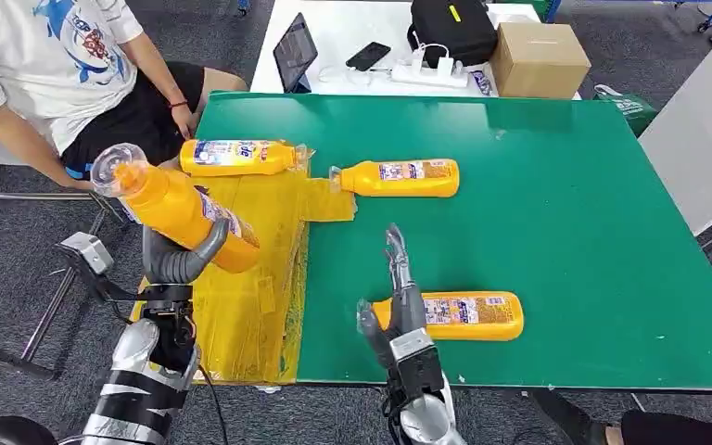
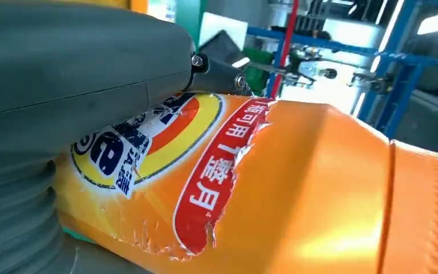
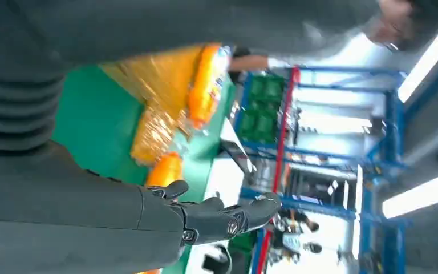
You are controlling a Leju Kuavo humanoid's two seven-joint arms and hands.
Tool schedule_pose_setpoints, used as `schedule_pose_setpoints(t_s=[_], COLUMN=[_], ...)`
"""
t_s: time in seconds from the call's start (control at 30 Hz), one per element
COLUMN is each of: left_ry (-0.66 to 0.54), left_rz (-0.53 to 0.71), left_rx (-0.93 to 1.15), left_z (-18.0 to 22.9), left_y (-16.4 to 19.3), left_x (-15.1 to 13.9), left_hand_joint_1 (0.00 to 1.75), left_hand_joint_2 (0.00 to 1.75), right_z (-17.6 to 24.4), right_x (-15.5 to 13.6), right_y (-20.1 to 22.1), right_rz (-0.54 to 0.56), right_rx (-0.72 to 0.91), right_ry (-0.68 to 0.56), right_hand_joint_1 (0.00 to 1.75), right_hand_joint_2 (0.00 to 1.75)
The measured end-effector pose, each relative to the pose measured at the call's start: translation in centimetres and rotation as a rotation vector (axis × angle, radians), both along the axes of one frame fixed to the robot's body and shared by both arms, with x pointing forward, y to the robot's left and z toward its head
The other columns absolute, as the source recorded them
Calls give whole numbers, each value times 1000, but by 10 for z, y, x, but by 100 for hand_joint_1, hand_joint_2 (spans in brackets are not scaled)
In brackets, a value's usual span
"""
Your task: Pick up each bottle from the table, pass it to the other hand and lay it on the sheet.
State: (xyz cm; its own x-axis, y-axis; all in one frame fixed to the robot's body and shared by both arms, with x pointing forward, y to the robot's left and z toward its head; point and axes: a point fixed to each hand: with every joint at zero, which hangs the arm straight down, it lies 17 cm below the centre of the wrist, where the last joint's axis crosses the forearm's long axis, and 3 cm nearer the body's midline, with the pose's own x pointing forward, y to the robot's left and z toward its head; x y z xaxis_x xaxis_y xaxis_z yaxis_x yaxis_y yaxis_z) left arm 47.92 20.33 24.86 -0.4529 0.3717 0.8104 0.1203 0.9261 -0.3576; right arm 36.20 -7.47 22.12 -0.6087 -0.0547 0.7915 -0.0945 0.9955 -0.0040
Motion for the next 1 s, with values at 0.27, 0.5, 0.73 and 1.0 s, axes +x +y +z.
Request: schedule_pose_setpoints(t_s=[0.27, 0.5, 0.73, 1.0], left_ry=[-20, -165, -231, -167], left_rz=[17, 451, 489, 361], left_rx=[-6, 526, 1384, 1765], left_z=[8, 35, -25, -105], left_y=[6, 23, -35, -20], left_x=[0, -3, 40, 72], left_hand_joint_1=[175, 175, 175, 175], left_hand_joint_2=[175, 175, 175, 175], right_z=[20, 54, 80, 88], right_x=[-3, -9, -17, -23], right_y=[-12, -42, -41, -31], right_rz=[-24, -168, -207, -143], right_rx=[35, 64, 24, 40], right_ry=[-41, -128, -225, -246], right_hand_joint_1=[0, 0, 0, 0], right_hand_joint_2=[0, 0, 0, 0])
